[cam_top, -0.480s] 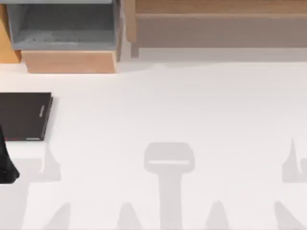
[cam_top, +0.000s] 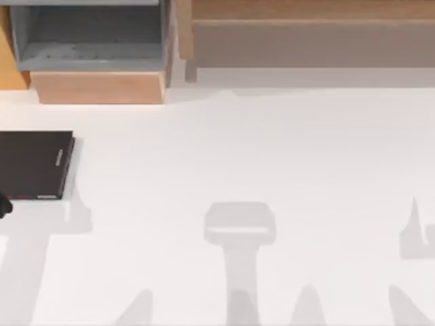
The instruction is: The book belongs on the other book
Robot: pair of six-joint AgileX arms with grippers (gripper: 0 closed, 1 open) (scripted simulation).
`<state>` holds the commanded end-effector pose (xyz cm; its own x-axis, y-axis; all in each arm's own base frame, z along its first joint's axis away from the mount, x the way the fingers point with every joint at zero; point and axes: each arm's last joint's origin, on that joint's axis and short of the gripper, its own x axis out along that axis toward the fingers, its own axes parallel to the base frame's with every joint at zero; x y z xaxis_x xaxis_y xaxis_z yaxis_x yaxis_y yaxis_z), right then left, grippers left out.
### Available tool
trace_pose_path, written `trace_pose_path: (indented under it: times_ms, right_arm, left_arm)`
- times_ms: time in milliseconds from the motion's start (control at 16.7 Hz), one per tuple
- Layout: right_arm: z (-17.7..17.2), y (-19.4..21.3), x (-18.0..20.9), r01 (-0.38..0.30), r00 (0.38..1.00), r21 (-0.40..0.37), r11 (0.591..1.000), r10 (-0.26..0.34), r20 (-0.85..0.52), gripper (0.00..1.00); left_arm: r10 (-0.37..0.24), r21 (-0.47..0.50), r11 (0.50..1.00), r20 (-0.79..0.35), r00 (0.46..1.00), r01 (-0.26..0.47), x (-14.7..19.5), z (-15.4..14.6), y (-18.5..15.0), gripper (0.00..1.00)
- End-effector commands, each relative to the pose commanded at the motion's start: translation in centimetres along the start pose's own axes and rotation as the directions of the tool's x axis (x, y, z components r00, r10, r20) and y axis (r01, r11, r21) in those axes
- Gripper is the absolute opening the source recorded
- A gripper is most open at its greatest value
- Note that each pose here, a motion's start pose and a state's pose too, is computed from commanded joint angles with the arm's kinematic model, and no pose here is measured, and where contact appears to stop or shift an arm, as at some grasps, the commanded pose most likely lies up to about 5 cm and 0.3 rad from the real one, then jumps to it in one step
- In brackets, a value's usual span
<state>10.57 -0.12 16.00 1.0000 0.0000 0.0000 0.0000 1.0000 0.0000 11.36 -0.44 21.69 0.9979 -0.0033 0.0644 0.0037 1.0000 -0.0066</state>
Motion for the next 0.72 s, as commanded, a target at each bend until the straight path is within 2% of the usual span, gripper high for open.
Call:
trace_pose_path:
  times_ms: [180,420,540,720]
  right_arm:
    - [0.0,0.0,0.0,0.000,1.000,0.000,1.000,0.000,0.000,1.00]
    - [0.0,0.0,0.0,0.000,1.000,0.000,1.000,0.000,0.000,1.00]
    - [0.0,0.0,0.0,0.000,1.000,0.000,1.000,0.000,0.000,1.00]
    - [0.0,0.0,0.0,0.000,1.000,0.000,1.000,0.000,0.000,1.00]
  left_arm:
    - [-0.003,-0.007,1.000,0.014,1.000,0.003,2.8,4.3,-0.5,1.00]
    - [-0.006,-0.013,1.000,-0.016,1.000,0.006,10.5,8.2,-2.1,1.00]
    - [-0.007,-0.012,1.000,-0.040,0.999,0.007,15.4,8.4,-3.4,1.00]
    - [-0.009,-0.009,1.000,-0.071,0.997,0.009,22.5,6.7,-5.8,1.00]
